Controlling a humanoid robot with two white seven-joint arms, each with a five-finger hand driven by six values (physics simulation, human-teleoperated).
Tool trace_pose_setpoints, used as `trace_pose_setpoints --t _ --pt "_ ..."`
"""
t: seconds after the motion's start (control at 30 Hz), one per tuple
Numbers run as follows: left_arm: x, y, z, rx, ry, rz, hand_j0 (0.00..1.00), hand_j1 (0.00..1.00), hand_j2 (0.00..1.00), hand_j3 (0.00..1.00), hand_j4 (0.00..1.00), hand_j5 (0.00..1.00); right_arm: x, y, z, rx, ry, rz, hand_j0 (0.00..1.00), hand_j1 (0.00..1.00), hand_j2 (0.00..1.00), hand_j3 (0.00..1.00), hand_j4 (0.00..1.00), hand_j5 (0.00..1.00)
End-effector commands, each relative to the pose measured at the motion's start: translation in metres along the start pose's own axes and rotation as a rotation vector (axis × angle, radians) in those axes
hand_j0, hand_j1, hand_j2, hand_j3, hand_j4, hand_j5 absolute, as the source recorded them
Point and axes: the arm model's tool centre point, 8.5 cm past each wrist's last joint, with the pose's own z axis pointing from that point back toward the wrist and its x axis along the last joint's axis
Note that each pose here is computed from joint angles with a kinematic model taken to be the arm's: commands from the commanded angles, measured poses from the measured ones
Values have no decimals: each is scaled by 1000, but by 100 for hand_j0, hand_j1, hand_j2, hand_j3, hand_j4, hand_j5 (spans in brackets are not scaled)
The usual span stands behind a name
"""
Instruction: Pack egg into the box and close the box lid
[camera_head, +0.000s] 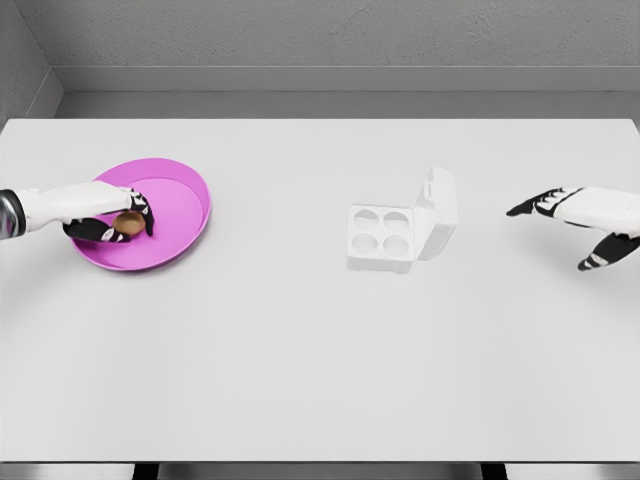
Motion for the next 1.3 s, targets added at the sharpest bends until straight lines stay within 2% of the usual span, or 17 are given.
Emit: trace_pose_setpoints --t 0.0,0.1,0.3,0.47,1.07,1.27 --pt "0 1 1 3 0 2 43 43 43 43 43 43 0 -1 1 -5 1 -3 100 100 100 100 100 100" --pt "5 5 0 18 -17 -4 40 40 40 40 40 40 0 -1 0 -4 0 -5 100 100 100 100 100 100" --pt "28 22 -3 70 -96 -23 40 40 40 40 40 40 0 -1 0 -4 0 -5 100 100 100 100 100 100" --pt "45 30 -6 84 -140 -61 40 40 40 40 40 40 0 -2 1 -8 1 -3 100 100 100 100 100 100" --pt "78 37 -37 114 -236 -73 40 40 40 40 40 40 -2 -3 5 -7 10 1 100 100 100 100 100 100" --pt "95 41 -52 152 -305 -32 41 41 41 41 41 41 -2 -2 5 -5 10 1 100 100 100 100 100 100"
